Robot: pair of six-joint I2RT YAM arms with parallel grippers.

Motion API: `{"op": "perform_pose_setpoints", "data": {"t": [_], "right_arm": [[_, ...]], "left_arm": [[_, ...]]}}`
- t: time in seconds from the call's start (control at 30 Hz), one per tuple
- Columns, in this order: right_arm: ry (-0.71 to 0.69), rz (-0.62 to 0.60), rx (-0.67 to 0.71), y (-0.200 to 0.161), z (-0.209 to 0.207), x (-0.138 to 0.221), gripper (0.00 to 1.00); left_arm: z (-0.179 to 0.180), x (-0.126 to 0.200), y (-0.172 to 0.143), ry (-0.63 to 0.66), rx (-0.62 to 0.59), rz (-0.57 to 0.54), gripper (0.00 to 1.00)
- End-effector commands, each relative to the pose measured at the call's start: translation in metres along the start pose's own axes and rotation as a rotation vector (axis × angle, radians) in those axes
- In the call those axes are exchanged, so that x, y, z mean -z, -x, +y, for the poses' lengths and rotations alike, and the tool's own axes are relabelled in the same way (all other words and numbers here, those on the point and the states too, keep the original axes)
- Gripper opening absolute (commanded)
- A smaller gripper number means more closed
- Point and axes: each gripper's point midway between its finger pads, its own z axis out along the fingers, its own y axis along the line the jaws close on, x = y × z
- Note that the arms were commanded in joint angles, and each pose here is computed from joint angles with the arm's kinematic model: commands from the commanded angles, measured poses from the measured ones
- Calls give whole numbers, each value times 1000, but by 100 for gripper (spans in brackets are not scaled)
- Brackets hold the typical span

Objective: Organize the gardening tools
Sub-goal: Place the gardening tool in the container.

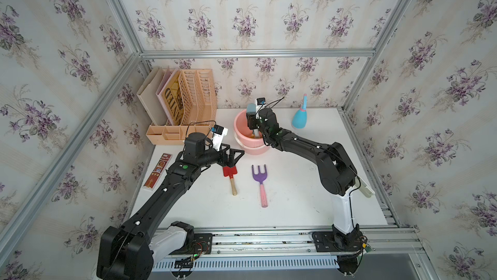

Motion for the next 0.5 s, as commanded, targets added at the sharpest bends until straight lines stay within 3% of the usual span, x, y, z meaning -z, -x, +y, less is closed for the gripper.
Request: {"op": "perform_pose_setpoints", "data": {"t": [0.0, 0.3, 0.47], "right_arm": [[16, -21, -24, 14, 3, 9, 63], [38, -53, -35, 51, 7, 52, 72], [49, -7, -32, 52, 3, 90, 73]], "left_arm": [[-3, 1, 8, -6, -19, -23, 99], [2, -4, 8, 2, -13, -14, 99], [6, -5, 6, 16, -12, -7, 99]]}}
